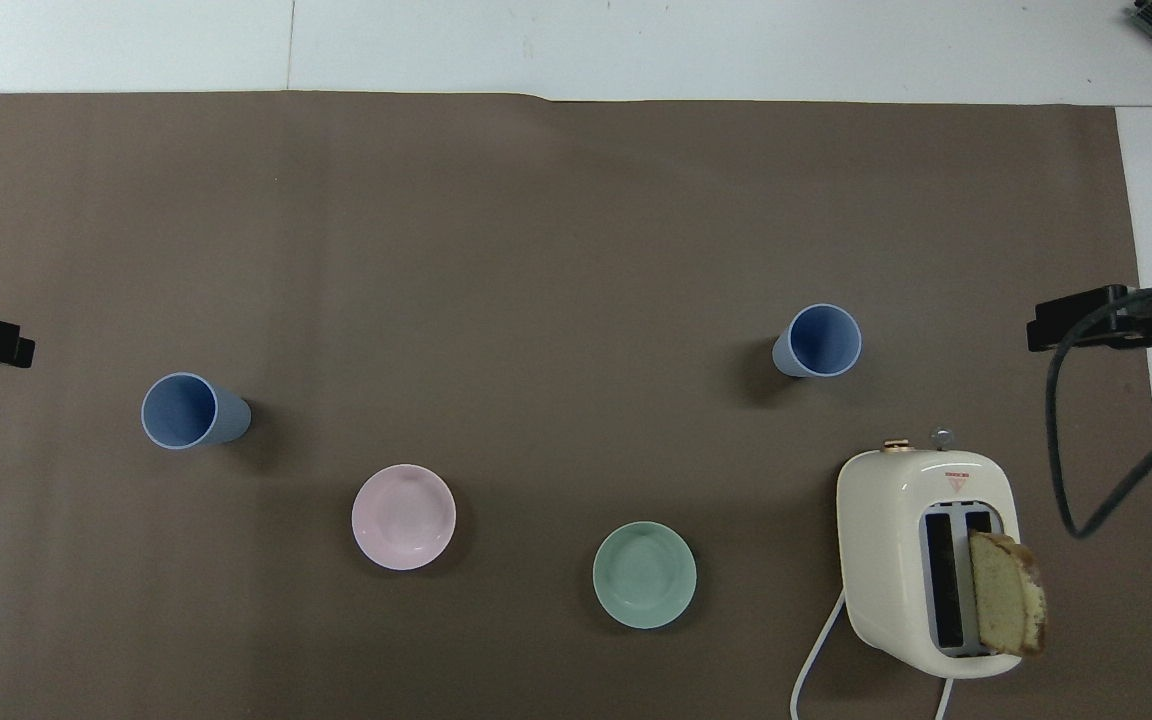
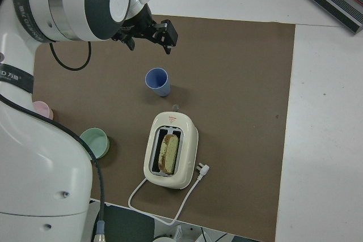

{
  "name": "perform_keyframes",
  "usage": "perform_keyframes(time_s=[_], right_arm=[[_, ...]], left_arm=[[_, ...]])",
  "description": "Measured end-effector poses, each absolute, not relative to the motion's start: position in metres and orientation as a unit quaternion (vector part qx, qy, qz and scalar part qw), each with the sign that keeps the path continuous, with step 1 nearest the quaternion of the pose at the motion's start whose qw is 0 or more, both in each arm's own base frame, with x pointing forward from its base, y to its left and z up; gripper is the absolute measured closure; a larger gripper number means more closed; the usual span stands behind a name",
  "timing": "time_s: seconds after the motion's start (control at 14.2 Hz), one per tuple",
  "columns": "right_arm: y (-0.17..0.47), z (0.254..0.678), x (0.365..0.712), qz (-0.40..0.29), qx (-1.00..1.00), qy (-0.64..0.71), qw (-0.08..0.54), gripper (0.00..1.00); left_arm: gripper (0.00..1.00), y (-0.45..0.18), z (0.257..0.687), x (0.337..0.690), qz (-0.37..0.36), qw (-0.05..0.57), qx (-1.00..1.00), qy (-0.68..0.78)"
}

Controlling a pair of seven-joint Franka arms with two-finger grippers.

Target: Stack blue cups with both arms

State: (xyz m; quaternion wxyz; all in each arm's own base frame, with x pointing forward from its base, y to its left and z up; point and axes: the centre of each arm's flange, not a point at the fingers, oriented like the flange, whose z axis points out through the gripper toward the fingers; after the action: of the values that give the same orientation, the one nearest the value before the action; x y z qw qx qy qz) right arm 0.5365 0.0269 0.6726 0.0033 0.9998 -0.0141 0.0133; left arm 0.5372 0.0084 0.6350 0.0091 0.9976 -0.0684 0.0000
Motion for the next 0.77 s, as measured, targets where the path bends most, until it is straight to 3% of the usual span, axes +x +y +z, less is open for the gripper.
perform_keyframes(time_s=[0.77], right_arm=[[0.0269,0.6726,0.5365,0.013,1.000,-0.014,0.003,0.00]], left_arm=[[0.00,0.0061,0.6349,0.5372,0.000,0.009,0.997,-0.072]])
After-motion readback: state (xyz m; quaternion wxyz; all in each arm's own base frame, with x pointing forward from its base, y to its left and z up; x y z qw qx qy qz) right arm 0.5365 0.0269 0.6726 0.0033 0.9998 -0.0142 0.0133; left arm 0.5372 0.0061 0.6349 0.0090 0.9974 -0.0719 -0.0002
